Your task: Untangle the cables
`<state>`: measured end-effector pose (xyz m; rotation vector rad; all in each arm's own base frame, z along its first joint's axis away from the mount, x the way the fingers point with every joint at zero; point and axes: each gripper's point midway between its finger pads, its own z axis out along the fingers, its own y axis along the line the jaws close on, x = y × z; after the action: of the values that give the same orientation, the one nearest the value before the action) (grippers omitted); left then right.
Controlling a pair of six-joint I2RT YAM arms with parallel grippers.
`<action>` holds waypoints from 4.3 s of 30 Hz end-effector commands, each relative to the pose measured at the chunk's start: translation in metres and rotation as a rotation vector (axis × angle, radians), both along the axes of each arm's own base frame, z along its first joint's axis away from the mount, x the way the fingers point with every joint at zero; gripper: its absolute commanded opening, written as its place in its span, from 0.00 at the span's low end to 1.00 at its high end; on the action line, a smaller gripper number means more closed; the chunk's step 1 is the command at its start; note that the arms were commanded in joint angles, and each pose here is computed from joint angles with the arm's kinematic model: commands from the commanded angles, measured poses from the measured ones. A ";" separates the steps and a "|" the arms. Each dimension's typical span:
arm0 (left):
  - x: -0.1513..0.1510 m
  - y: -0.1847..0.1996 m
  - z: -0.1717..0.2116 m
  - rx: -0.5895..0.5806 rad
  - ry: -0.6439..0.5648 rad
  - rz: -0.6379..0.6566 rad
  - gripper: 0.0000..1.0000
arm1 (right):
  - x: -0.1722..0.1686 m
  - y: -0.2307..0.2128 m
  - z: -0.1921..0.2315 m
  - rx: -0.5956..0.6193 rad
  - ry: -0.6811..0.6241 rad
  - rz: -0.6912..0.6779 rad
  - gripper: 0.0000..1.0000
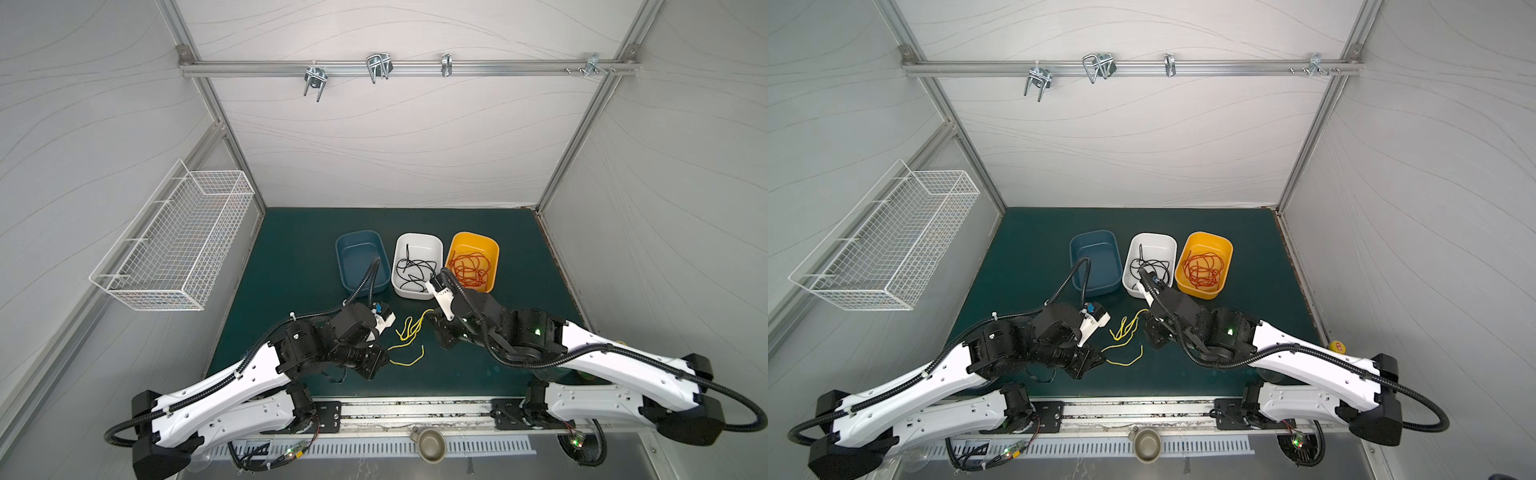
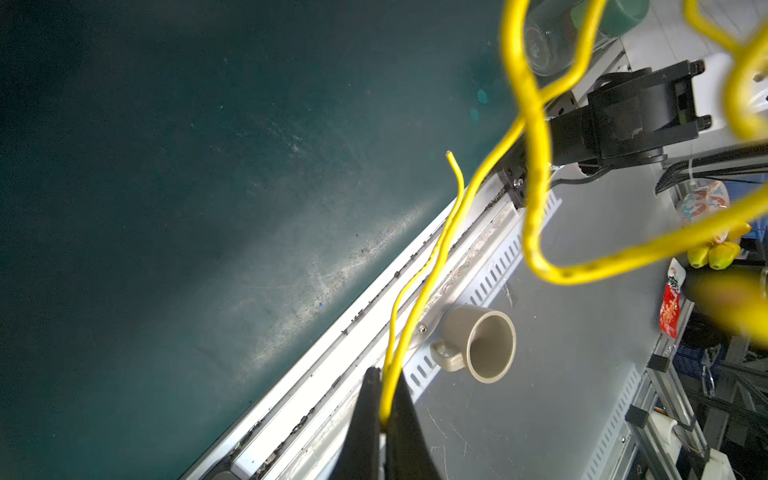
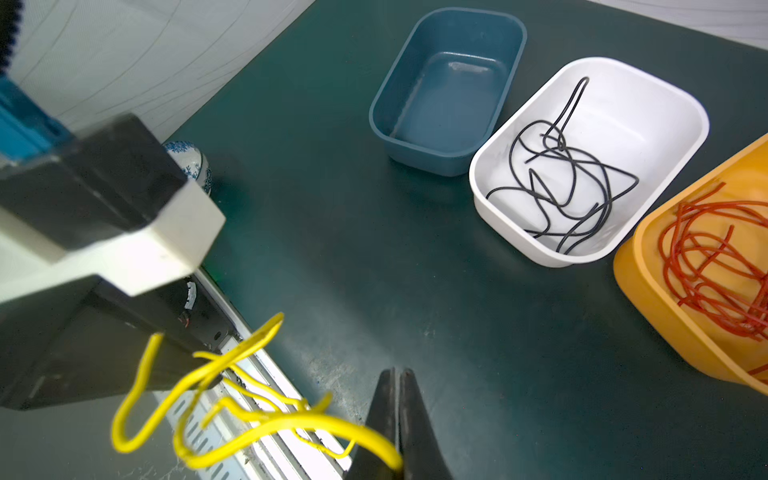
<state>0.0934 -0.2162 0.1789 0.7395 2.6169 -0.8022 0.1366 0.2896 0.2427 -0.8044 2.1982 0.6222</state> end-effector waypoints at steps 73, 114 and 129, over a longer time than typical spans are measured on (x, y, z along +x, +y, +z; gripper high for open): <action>0.300 0.096 -0.087 0.317 0.258 0.688 0.00 | -0.044 -0.097 -0.091 -0.075 0.042 -0.144 0.00; 0.305 0.099 -0.091 0.383 0.325 0.696 0.19 | -0.044 -0.105 -0.070 -0.049 0.022 -0.131 0.00; 0.316 0.094 -0.013 0.278 0.199 0.701 0.36 | -0.045 -0.104 -0.071 -0.051 0.021 -0.133 0.00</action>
<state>0.4082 -0.1222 0.1248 -0.2528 2.9675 -0.2668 0.0899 0.1865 0.1628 -0.6993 2.2803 0.5095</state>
